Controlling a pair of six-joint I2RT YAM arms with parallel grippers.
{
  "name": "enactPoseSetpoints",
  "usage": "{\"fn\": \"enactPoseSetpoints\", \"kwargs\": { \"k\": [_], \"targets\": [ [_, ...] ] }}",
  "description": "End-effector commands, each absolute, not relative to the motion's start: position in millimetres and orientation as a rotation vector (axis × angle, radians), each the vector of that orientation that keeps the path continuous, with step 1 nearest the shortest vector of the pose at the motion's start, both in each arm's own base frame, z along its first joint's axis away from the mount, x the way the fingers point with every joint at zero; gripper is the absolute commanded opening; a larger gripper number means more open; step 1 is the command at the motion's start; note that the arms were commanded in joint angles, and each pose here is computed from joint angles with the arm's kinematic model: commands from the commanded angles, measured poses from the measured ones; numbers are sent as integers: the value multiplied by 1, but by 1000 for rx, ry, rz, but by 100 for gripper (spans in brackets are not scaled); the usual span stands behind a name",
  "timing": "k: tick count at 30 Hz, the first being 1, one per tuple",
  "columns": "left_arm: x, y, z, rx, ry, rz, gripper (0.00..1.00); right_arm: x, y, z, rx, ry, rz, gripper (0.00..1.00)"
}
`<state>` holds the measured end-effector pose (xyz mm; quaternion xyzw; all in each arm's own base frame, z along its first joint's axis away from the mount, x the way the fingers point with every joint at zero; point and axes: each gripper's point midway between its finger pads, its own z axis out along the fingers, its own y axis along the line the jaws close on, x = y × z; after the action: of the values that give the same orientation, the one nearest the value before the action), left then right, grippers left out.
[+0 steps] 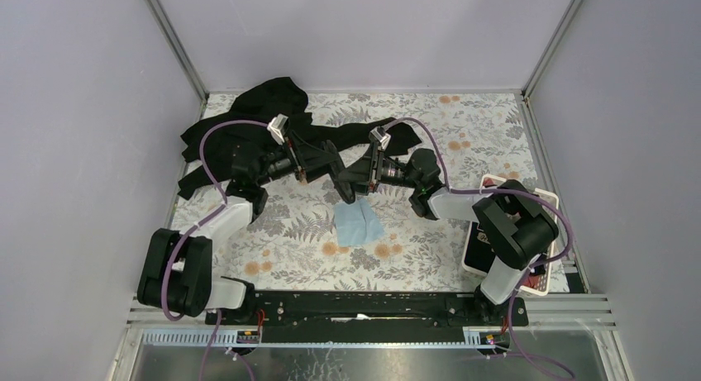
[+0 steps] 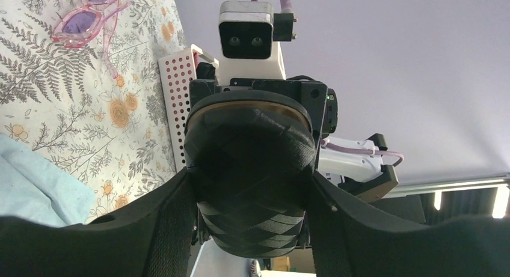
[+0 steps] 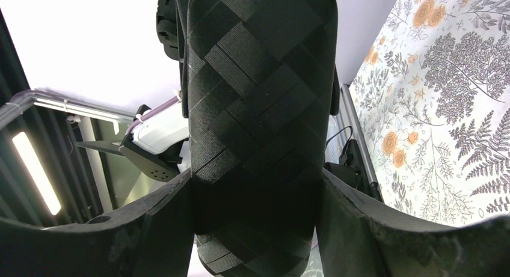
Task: Organize the sunglasses
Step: Open the sunglasses case.
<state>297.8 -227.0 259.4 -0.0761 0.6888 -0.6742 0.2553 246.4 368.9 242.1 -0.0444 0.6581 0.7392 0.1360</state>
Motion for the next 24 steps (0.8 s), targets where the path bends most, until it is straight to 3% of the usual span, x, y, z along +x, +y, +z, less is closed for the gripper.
{"fn": "enactPoseSetpoints", "kwargs": {
  "k": [1, 3, 5, 9, 24],
  "targets": [
    [303, -229, 274, -158, 1794, -1830, 31, 241, 364, 257, -125, 1819, 2226, 23],
    [304, -229, 272, -158, 1804, -1817, 19, 244, 361, 258, -62, 1806, 2251, 24],
    [305, -229, 270, -143, 1809, -1806, 0, 248, 355, 260, 26, 1766, 2295, 25],
    [305, -228, 270, -60, 1800, -1778, 0, 262, 340, 247, 309, 1705, 2382, 24],
    [303, -220, 273, 125, 1703, -1805, 0, 298, 322, 241, 843, 1589, 2437, 25]
  ]
}}
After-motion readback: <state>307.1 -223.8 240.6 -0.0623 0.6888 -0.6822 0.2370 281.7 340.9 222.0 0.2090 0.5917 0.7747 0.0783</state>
